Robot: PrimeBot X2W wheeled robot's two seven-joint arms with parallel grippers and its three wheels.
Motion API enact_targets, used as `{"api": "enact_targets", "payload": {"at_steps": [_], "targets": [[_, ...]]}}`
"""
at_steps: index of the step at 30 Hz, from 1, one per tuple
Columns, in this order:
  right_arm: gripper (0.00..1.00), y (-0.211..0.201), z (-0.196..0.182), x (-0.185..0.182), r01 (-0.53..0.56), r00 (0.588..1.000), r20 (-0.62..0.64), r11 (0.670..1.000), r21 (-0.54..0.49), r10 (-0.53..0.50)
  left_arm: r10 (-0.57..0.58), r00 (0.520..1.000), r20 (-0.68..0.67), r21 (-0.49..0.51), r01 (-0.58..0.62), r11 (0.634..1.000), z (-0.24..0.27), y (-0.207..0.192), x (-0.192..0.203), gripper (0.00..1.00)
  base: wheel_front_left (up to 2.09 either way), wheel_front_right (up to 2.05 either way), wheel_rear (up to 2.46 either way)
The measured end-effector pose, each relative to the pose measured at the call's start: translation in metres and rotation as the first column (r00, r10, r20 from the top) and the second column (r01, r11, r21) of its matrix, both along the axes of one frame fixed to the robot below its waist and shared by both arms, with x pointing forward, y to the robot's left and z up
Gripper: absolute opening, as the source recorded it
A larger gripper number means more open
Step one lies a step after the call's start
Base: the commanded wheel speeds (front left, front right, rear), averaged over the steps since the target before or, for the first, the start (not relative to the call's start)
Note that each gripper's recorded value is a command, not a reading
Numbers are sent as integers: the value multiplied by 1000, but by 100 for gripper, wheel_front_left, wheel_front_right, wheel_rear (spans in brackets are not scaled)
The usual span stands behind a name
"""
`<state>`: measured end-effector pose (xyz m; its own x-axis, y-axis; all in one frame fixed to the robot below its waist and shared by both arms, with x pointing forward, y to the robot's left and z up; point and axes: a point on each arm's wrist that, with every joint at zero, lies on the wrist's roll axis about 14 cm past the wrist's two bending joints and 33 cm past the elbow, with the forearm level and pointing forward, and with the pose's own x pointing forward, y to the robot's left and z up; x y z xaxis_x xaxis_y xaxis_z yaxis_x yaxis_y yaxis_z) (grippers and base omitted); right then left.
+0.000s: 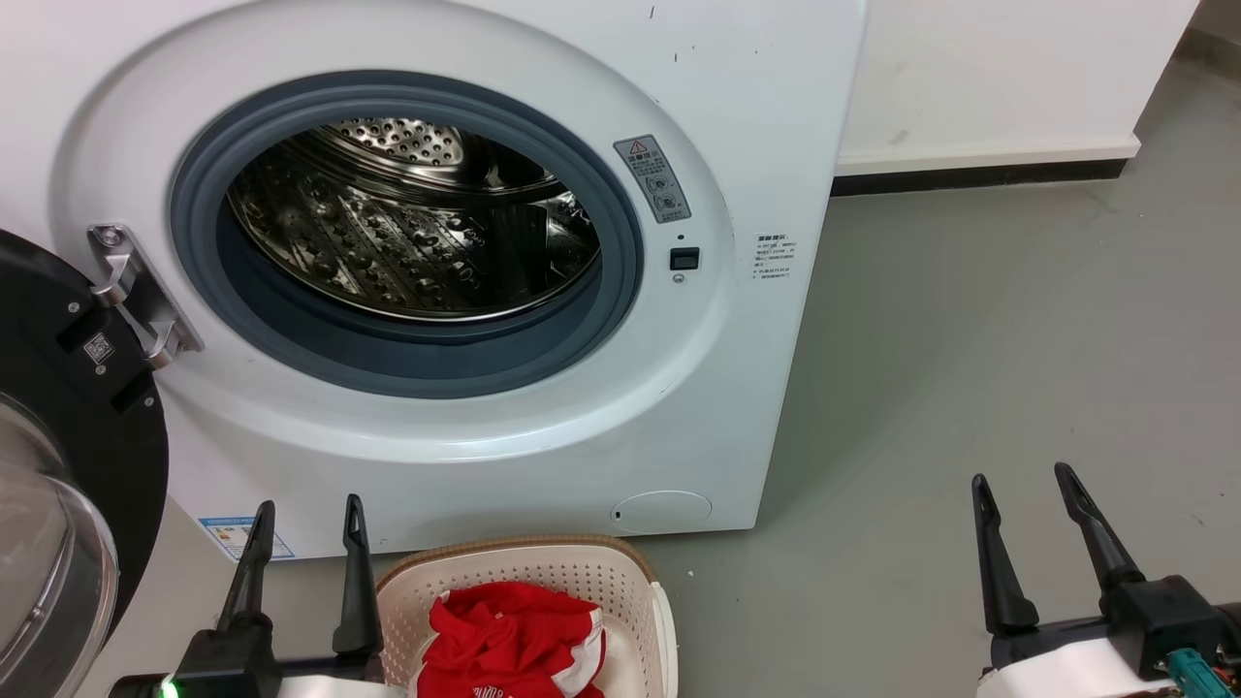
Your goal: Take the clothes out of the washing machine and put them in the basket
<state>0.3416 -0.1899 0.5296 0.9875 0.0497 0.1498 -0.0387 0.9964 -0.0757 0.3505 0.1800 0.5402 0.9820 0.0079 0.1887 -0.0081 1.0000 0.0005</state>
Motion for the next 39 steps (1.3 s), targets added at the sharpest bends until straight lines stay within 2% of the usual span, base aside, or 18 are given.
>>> {"api": "enact_targets", "payload": {"at_steps": [2,3,8,19,28,39], "targets": [[100,0,0,0,-1,1000,-2,1000,-1,1,5,1000,-3,-7,-5,1000,-1,1,0,100,0,0,0],[0,0,-4,0,-1,1000,-13,1000,0,1,5,1000,-12,-8,-5,1000,-4,1,0,0,0,0,0],[0,0,-22,-5,4,997,-72,1000,26,-3,8,998,-64,-32,-10,999,-19,2,-2,0,0,0,0],[0,-7,-28,-2,39,994,-105,963,266,-11,-3,991,-132,-262,-32,965,-35,8,0,0,0,0,0],[0,-11,-27,4,56,994,-113,902,428,-8,-24,988,-153,-419,-43,907,-39,10,6,0,0,0,0],[0,-14,-30,10,74,992,-128,805,589,2,-54,983,-174,-575,-57,816,-45,12,10,0,0,0,0]]}}
